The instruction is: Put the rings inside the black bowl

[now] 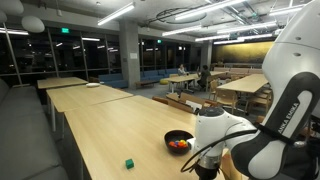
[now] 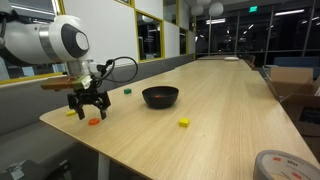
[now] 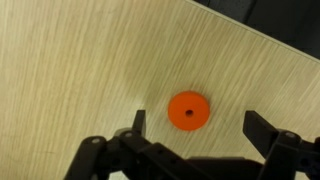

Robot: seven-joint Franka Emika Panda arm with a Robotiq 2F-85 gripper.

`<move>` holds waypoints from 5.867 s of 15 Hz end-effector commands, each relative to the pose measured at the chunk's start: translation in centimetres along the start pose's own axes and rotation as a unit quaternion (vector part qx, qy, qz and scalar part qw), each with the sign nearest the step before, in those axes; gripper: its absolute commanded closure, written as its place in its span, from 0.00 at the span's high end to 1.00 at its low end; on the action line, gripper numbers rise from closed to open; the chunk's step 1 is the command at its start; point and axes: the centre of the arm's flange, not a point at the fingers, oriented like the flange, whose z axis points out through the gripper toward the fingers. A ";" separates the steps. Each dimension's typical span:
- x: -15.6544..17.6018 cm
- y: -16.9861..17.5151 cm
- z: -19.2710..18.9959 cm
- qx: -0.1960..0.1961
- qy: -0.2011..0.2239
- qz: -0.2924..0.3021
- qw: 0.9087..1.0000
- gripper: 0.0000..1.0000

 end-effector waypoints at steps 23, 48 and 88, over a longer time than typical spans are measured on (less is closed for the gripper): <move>-0.7 0.6 1.2 -0.001 0.038 0.052 0.998 0.99; 0.4 4.7 0.0 -0.009 0.037 0.073 0.997 0.19; 0.9 6.9 -2.9 -0.009 -0.001 0.152 0.988 0.78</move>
